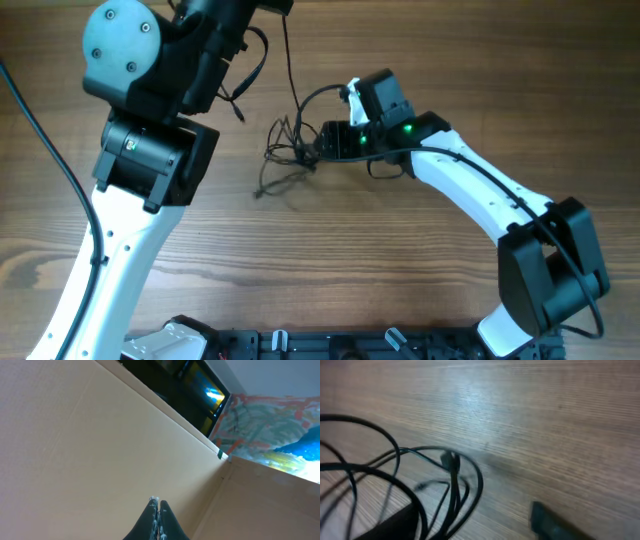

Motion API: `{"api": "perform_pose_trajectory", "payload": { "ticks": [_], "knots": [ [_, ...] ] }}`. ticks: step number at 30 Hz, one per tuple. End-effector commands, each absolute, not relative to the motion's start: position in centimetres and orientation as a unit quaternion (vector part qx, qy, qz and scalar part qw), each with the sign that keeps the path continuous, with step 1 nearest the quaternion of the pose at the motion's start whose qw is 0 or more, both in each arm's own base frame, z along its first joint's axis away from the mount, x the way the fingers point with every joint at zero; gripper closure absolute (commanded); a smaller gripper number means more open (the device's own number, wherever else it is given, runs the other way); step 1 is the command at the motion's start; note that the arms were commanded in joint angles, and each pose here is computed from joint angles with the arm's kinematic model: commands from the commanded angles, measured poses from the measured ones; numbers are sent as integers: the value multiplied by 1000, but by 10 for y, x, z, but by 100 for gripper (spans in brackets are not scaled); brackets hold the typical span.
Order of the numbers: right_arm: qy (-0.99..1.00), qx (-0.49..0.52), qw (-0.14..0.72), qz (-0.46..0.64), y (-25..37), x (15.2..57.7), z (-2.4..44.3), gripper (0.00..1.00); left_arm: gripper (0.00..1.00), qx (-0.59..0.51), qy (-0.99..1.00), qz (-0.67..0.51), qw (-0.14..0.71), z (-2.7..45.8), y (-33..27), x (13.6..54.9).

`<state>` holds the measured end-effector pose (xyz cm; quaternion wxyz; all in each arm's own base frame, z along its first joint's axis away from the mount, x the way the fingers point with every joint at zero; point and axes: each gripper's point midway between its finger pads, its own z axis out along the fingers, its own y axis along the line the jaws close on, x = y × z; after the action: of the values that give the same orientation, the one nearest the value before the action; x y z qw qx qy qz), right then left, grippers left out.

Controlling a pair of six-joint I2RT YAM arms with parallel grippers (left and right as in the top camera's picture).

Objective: Untangle cables

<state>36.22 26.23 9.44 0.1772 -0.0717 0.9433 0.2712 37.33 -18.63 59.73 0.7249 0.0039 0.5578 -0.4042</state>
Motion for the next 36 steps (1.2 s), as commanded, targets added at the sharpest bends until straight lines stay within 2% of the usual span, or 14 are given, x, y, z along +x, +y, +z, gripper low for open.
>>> {"api": "perform_pose_trajectory", "payload": {
  "ticks": [1, 2, 5, 7, 8, 9, 11, 17, 20, 27, 33, 36],
  "knots": [
    [937, -69, 164, 299, 271, 359, 91, 36, 96, -1, 532, -414, 739, 621, -175, 355],
    [930, -77, 162, 321, 278, 358, 96, 36, 96, -1, 531, -414, 739, 621, -175, 354],
    [938, -67, 166, 297, 270, 360, 90, 47, 96, -1, 528, -415, 741, 625, -173, 350],
    [960, -22, 171, 221, 243, 365, 73, 74, 96, 0, 526, -413, 743, 627, -170, 344],
    [969, 17, 171, 180, 225, 367, 66, 92, 96, -11, 528, -403, 747, 627, -164, 345],
    [973, 54, 168, 147, 208, 367, 60, 96, 96, -27, 531, -379, 758, 626, -152, 349],
    [976, 108, 160, 96, 178, 366, 53, 96, 96, -85, 536, -330, 772, 622, -115, 361],
    [976, 134, 157, 71, 156, 368, 51, 96, 96, -208, 509, -321, 771, 619, -28, 376],
    [966, 195, 169, 10, 130, 365, 49, 96, 96, -246, 495, -273, 787, 618, 16, 377],
    [964, 195, 178, -5, 124, 367, 50, 96, 96, -363, 492, -135, 780, 584, 118, 369],
    [946, 261, 189, -26, 97, 374, 54, 96, 96, -424, 516, -62, 742, 546, 170, 364],
    [940, 273, 202, -23, 81, 385, 83, 96, 96, -442, 546, -44, 710, 517, 182, 376]
  ]
}}
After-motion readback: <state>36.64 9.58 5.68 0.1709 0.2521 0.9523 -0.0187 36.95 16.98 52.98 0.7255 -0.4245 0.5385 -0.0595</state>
